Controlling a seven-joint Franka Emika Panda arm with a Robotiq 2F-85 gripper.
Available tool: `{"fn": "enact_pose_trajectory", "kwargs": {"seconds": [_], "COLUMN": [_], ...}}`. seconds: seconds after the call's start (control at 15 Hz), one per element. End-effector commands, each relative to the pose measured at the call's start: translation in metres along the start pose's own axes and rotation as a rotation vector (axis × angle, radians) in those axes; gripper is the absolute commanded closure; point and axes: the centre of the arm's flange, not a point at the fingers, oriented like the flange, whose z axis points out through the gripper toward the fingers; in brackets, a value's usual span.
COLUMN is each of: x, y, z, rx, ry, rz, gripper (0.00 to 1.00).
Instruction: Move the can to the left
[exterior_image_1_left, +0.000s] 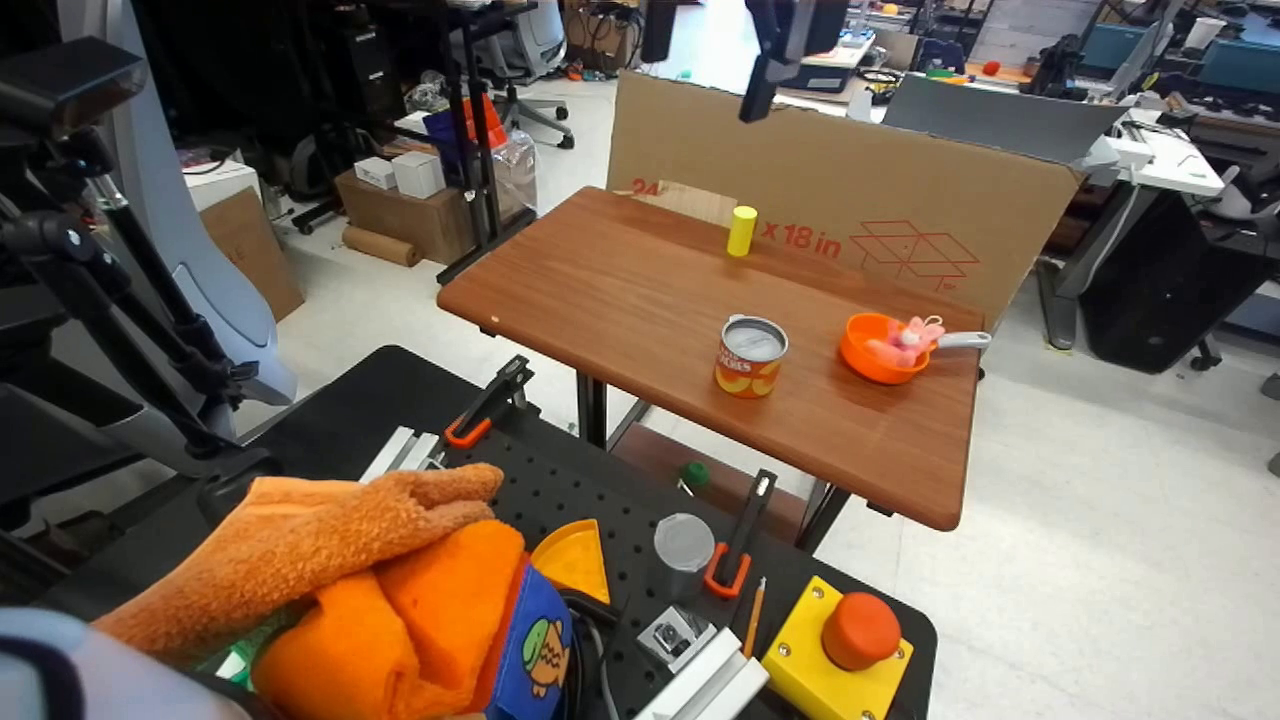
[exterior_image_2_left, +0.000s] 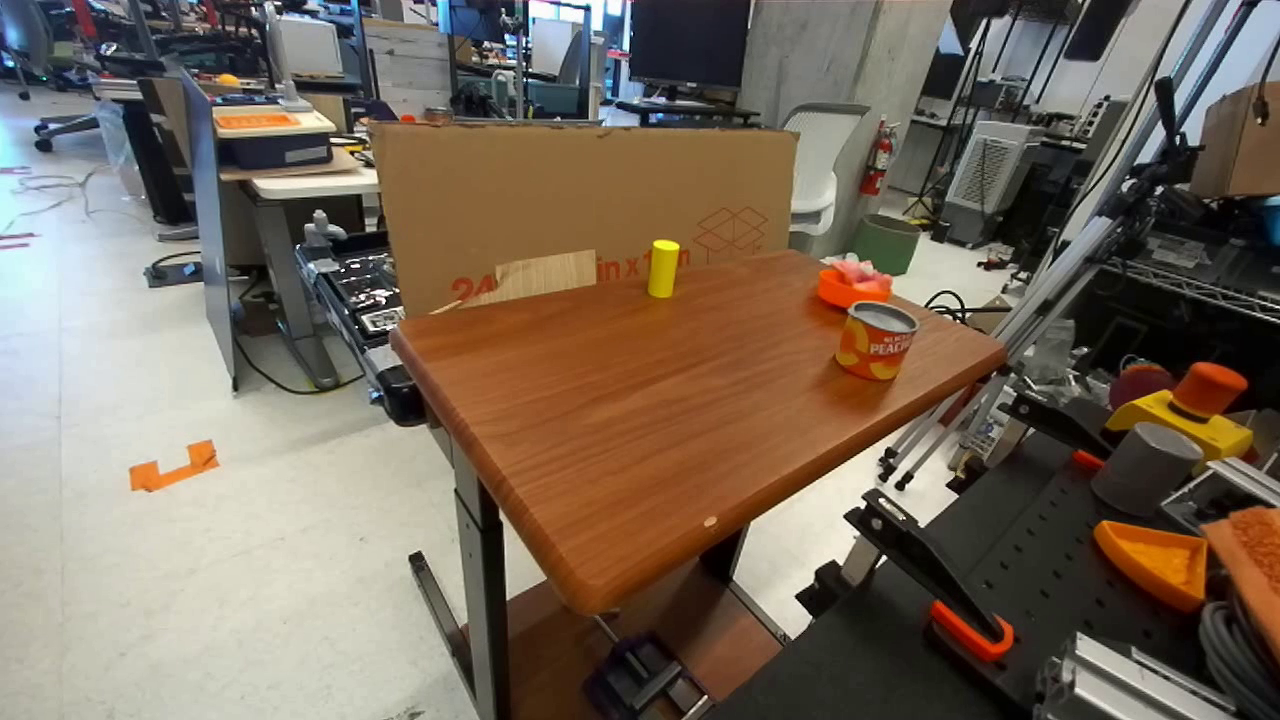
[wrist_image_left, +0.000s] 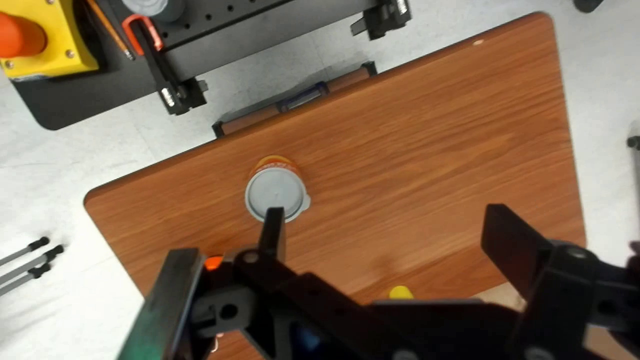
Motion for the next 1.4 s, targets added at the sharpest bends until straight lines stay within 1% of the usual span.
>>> {"fn": "enact_pose_trajectory", "kwargs": {"seconds": [0.0,0.2,0.47,0.67,0.73,0.87,1.07,1.2,1.33], "x": [0.049,0.076,0.105,0.120,0.122,0.126,0.128,0.129,0.125], "y": [0.035,0.080,0.134,0.159,0.167,0.176,0.178,0.172,0.160], "z": [0.031,0.062,0.102,0.133,0.148,0.169,0.201,0.223,0.241], "rx": [-0.110,-0.227,-0.386,-0.501,-0.551,-0.623,-0.705,-0.744,-0.766], "ry": [0.018,0.008,0.027,0.040,0.047,0.050,0.047,0.047,0.037], "rz": [0.031,0.107,0.183,0.198,0.203,0.204,0.212,0.217,0.212], "gripper": [0.00,0.00,0.00,0.00,0.00,0.00,0.00,0.00,0.00]}}
